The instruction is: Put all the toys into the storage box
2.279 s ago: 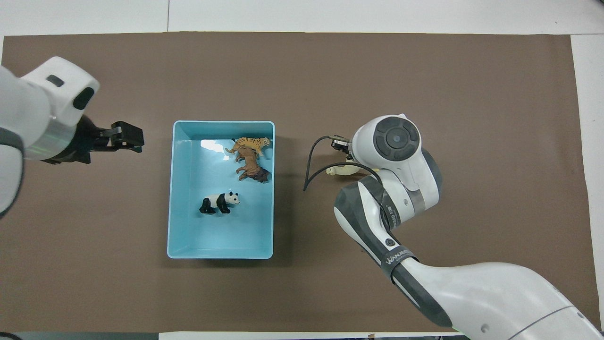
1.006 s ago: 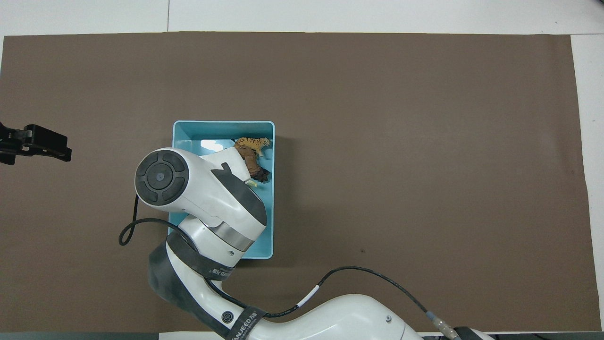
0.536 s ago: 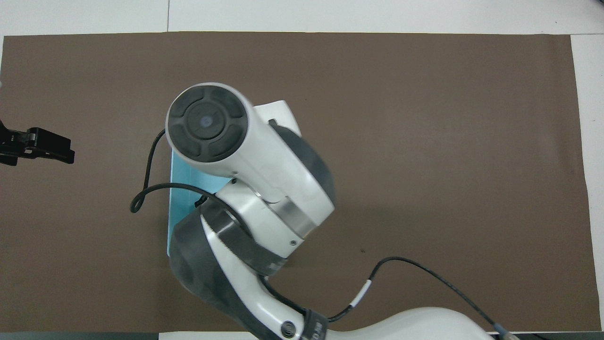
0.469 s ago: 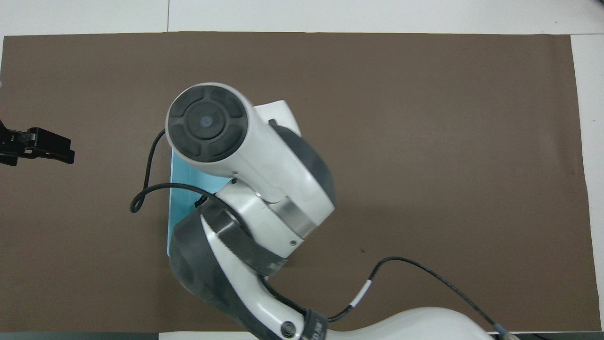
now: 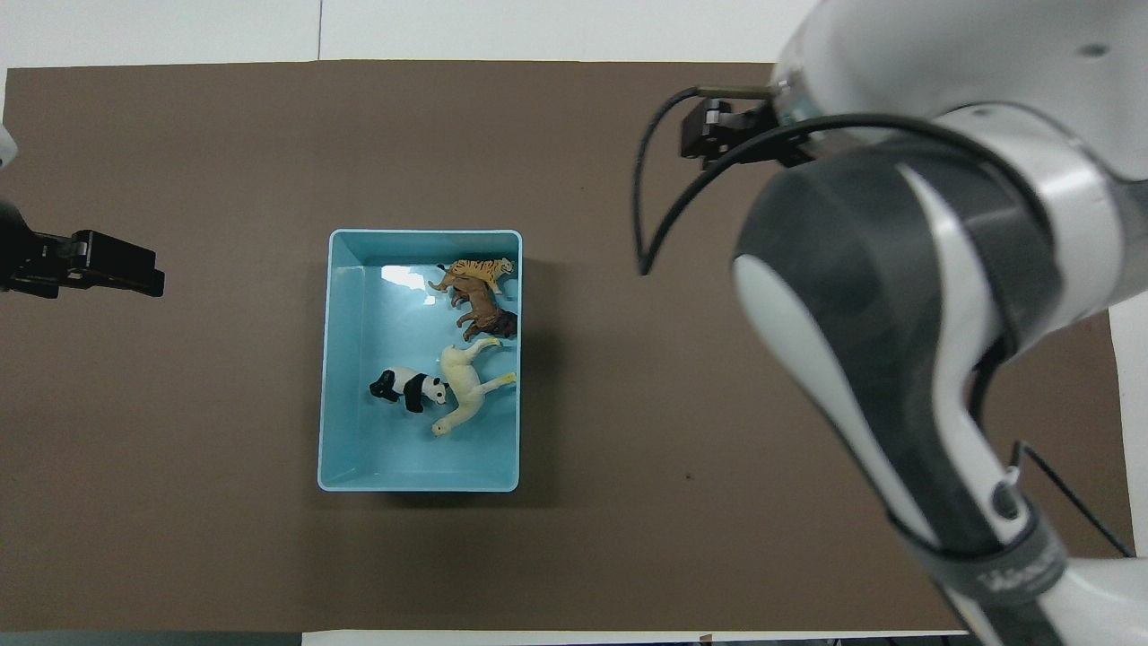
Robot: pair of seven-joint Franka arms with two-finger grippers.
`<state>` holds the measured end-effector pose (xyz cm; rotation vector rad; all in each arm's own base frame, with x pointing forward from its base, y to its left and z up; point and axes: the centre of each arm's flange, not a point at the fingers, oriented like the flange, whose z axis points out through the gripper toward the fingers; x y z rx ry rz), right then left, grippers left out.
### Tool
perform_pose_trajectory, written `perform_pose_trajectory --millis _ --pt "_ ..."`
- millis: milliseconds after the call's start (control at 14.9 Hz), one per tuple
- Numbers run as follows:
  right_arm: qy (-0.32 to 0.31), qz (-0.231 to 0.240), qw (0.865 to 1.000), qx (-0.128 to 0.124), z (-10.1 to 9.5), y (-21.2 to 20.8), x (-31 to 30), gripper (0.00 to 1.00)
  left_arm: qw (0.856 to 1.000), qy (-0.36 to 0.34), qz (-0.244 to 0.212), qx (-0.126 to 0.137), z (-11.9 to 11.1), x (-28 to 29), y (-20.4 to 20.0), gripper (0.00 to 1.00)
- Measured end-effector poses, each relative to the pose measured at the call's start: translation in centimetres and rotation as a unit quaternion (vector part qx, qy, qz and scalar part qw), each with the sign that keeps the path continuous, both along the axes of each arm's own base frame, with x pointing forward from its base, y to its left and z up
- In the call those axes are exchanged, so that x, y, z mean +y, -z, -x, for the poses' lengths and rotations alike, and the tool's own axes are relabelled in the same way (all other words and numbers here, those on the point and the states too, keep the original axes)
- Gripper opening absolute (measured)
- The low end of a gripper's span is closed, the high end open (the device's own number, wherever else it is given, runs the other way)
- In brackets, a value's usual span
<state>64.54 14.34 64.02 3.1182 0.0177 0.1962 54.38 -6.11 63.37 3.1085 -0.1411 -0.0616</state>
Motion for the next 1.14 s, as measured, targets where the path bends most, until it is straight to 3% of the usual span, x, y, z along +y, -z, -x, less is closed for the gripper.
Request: perform_pose_trajectory --millis 134,268,670,872,1140 --pt "-0.021 0.008 1.0 0.011 -0.7 0.2 -6.8 1.0 1.0 0.0 0.0 0.0 0.0 0.0 0.0 1.0" --pt "-0.01 0.009 0.999 0.035 0.1 0.9 -11.2 1.0 1.0 -0.001 0.0 0.0 0.0 0.1 0.0 1.0" --pt "0.009 0.001 0.996 0.088 7.4 2.0 -14.3 1.0 1.0 -0.002 0.0 0.004 0.0 0.3 0.3 1.0" --pt "0.017 -0.002 0.996 0.093 9.6 3.2 -15.4 1.0 1.0 -0.003 0.0 0.004 0.0 0.3 0.4 1.0" --pt "0.027 -0.003 0.996 0.09 10.0 4.7 -16.6 1.0 1.0 -0.008 0.0 0.005 -0.1 0.9 0.4 1.0"
